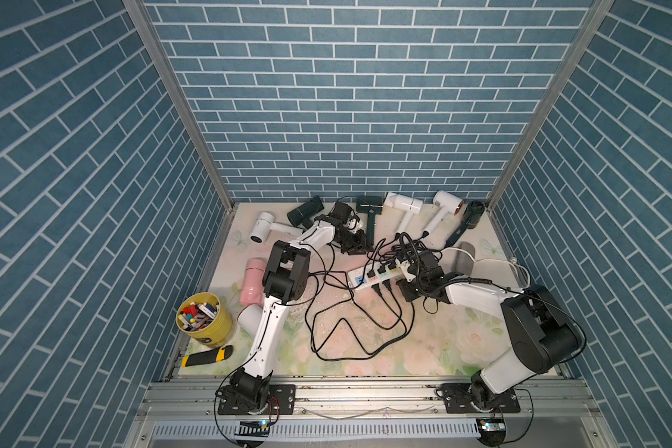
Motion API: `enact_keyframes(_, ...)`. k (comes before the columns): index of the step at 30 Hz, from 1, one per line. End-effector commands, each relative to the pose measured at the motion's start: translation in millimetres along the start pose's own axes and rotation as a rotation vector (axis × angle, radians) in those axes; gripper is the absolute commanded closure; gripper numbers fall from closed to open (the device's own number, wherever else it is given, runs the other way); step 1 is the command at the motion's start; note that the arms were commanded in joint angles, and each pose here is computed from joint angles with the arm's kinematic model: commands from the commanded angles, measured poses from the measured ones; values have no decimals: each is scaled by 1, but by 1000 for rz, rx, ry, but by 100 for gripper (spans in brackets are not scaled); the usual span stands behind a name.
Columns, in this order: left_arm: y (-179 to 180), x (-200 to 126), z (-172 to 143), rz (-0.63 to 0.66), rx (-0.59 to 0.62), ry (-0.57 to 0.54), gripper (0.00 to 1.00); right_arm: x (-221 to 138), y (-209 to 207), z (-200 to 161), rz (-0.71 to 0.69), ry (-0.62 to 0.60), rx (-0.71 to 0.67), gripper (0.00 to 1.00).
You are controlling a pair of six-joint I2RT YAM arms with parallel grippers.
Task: Charge the blow dryers
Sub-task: Insert the plug into the socket.
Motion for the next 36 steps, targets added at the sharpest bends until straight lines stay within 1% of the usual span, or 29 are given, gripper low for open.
enact_keyframes(1,0,16,-13,-22,1,82,59,2,2,3,33,23,-57,100)
enact_keyframes(6,0,37,-19,-43,14,137,59,5,1,6,34,28,-61,100)
enact_keyframes(10,0,46,-23,-48,22,151,59,7,-4,7,23,27,-46,100)
enact_keyframes(18,0,50,-25,-57,29,159,59,7,-15,8,-14,17,-8,100)
enact_keyframes(28,-5,62,-32,-81,64,194,59,6,-3,17,74,-32,-53,100)
enact_keyframes(36,-6,66,-35,-92,75,207,59,1,-5,20,49,-89,-65,100)
Point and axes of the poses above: each gripper's point midway between its finger pads, its own x axis out along the fingers, its own y axis along the line the jaws close on, z = x × y, the point moved 4 cm from there along -x, back along the fingers
